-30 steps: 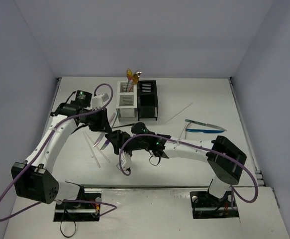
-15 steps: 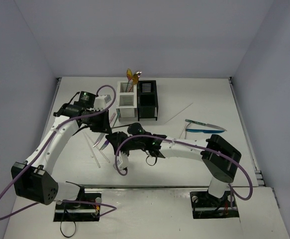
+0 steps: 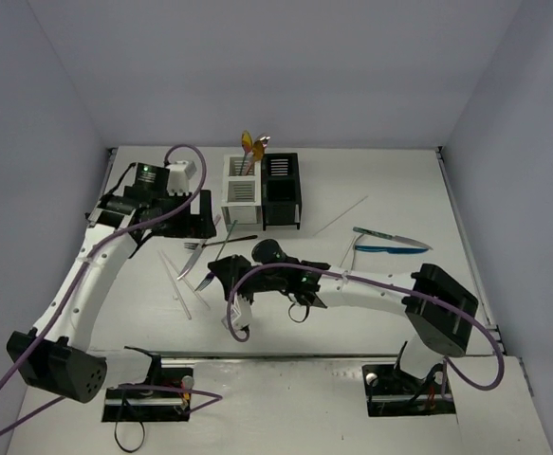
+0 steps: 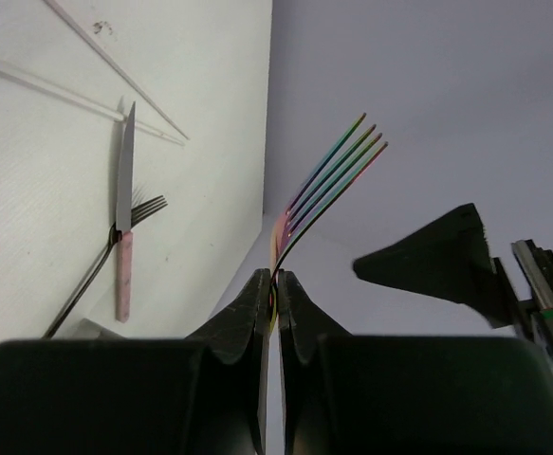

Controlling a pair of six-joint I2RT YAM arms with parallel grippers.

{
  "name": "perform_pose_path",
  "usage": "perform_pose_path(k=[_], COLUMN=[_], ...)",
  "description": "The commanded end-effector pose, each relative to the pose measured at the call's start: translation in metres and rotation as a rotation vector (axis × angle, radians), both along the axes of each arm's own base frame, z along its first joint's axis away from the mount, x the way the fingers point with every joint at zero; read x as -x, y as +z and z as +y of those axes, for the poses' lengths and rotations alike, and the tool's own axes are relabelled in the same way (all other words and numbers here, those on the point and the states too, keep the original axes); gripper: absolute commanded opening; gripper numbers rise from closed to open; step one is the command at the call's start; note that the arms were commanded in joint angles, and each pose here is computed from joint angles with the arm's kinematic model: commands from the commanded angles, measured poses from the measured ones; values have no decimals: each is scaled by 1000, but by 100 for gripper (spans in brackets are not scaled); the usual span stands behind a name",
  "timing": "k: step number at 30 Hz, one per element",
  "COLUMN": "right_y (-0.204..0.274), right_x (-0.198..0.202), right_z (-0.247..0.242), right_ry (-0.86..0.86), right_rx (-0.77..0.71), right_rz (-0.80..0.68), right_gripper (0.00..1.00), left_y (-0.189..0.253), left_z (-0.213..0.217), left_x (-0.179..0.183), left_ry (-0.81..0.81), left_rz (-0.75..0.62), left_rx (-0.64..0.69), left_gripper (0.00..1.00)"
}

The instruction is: Sort the eating utensils into containers

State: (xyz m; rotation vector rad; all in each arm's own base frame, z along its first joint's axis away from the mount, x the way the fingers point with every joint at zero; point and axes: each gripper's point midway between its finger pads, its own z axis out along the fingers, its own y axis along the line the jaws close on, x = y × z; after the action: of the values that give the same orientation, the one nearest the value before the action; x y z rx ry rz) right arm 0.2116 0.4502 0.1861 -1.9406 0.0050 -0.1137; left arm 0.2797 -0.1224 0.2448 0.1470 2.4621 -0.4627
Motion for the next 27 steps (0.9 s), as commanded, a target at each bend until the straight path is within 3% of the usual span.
perform_pose_path(k=[1,3,6,9,13,16,27], right_y=[89,108,155,186,207,218,192], right_x=[-5,-22,-63,-124,-196,-232,-318], right_z=[-9,-14,-28,-68,-116,-152,-167], right_ry=[-160,-327,-521,-770,-982,-1055,-1164], right_rx=[-304,-442,-684,-1073,-1443,-1681,-1837], right_rz=[206,485,726,1068,1236,1230,1093], right_gripper=[0,0,0,0,0,0,0], left_y=[98,123,139,146,136,122,90], left_z=[32,53,76,94,97,97,107], left_x=[-27,-33,-40,-44,-50,-56,-69], left_ry=[181,279,389,455,473,474,466], left_rz=[-342,-439,-517,-584,-577,-552,-543], left_rx=[50,103,166,196,195,186,103], left_gripper=[90,90,90,90,90,90,90])
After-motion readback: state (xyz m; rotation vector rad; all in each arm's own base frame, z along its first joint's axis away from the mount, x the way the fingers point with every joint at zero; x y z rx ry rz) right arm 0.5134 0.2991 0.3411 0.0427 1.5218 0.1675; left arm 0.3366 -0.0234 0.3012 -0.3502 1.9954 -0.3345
